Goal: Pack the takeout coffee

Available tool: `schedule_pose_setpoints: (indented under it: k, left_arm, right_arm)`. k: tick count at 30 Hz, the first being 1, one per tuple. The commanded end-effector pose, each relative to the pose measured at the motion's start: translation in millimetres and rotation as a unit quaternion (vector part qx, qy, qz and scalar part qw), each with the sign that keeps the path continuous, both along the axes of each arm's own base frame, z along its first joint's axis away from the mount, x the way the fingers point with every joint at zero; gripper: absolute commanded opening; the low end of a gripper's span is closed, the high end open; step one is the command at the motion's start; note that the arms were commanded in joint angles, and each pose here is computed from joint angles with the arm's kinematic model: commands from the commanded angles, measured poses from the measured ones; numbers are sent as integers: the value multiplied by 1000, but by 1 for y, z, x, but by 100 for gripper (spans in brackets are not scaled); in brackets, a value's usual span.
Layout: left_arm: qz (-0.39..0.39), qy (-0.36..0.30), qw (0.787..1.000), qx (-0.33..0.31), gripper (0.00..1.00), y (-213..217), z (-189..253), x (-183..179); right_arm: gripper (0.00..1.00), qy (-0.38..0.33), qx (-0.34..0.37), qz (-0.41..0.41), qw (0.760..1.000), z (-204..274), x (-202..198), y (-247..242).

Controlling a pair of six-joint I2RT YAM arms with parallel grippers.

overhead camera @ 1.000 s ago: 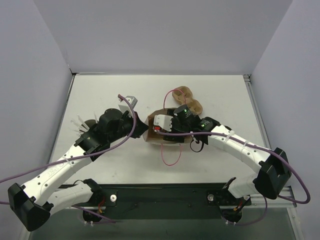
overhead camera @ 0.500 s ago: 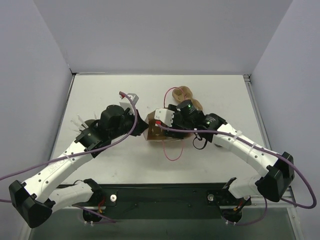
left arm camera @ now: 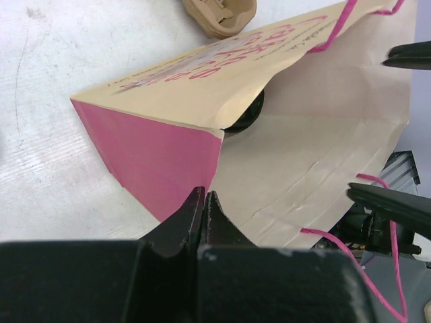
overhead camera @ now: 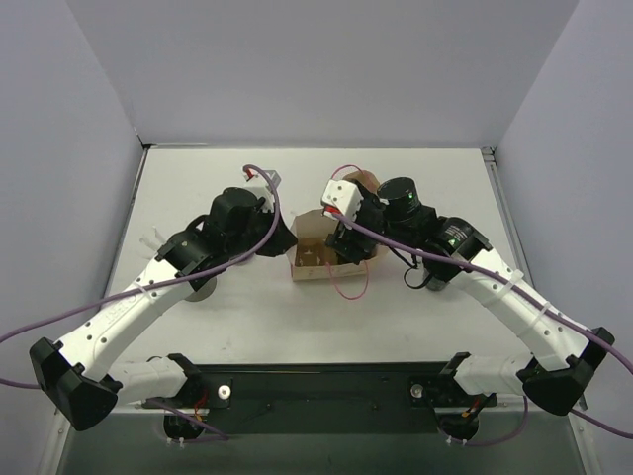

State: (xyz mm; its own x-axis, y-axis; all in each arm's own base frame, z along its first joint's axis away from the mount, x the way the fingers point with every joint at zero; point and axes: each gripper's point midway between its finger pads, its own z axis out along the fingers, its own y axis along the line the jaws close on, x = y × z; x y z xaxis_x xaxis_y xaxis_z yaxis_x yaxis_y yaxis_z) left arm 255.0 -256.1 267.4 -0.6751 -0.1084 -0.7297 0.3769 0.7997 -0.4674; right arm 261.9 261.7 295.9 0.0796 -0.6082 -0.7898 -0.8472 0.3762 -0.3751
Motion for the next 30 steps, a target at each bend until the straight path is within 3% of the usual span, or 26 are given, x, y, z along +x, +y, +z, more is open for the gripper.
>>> schedule_pose_setpoints:
  k: [1, 5, 14, 17, 24, 26, 30]
  left_arm:
    - [20, 6, 999, -24, 0, 3, 15, 6]
    - [29, 39, 998, -27, 0, 10, 10, 5]
    - [40, 58, 997, -7, 1, 26, 4, 7]
    - [47, 52, 998, -6, 15, 31, 9, 8]
    - [48, 30, 998, -12, 24, 38, 37, 15]
    - [40, 27, 999, -12, 27, 38, 41, 14]
    - [49, 7, 999, -14, 57, 43, 54, 16]
  right_arm:
    - [71, -2, 47, -32, 998, 31, 2, -4]
    - [72, -14, 94, -87, 992, 55, 21, -9]
    - [72, -1, 206, -261, 943, 92, 79, -47]
    - [70, 24, 236, -303, 923, 103, 100, -55]
    - [66, 46, 285, -449, 845, 99, 151, -108]
    - [65, 52, 277, -457, 844, 90, 157, -111]
    - [65, 66, 266, -453, 848, 78, 155, -110]
